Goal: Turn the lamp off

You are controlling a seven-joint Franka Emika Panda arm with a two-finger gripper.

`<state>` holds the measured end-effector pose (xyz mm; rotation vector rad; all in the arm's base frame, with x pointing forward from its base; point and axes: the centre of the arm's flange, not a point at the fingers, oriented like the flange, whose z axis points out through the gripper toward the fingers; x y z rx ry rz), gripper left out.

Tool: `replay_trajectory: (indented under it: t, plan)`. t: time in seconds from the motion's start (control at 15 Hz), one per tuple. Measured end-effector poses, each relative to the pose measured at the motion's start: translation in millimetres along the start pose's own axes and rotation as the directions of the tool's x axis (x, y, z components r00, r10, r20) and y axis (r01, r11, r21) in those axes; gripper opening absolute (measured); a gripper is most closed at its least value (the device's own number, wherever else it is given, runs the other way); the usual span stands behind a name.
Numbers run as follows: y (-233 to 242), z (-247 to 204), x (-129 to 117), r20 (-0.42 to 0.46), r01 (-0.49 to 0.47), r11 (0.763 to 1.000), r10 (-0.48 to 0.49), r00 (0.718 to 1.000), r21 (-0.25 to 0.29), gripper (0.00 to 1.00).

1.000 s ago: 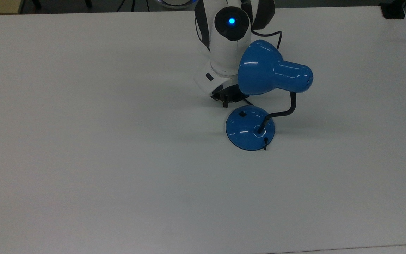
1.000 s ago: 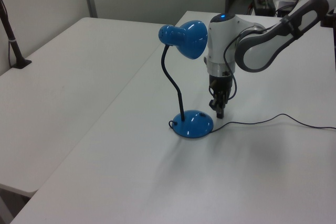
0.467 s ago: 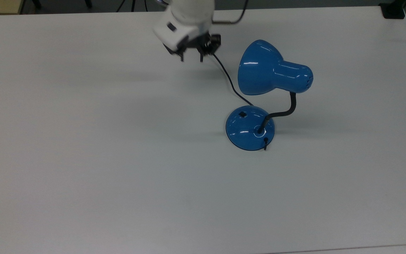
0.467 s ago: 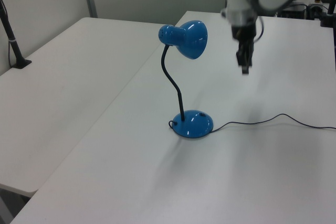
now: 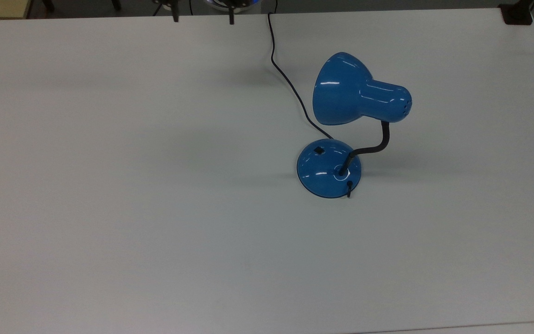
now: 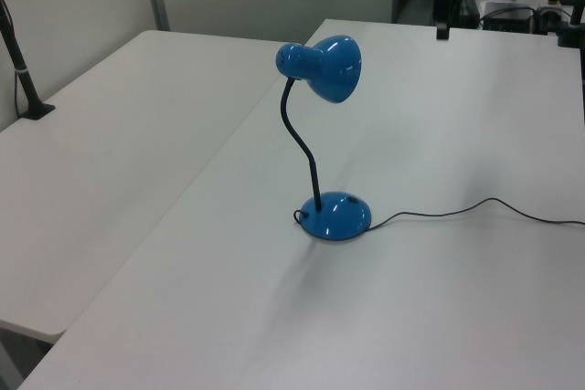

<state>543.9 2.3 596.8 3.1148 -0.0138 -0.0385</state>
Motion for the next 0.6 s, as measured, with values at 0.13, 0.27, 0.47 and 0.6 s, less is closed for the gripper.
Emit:
replay_trajectory:
  t: [0.13,0.27,0.47,0.6]
  plan:
    - [29.9,-13.0,1.1,-0.028,-0.039,0.999,0.039,0.999,0.004,1.00]
    - [43.6,-18.2,2.6,-0.047,-0.038,0.999,0.038,0.998,0.004,1.00]
    - [43.6,-21.2,4.4,-0.056,-0.034,0.999,0.034,0.998,0.004,1.00]
    - [41.6,-21.4,4.9,-0.056,-0.030,1.000,0.030,0.998,0.004,1.00]
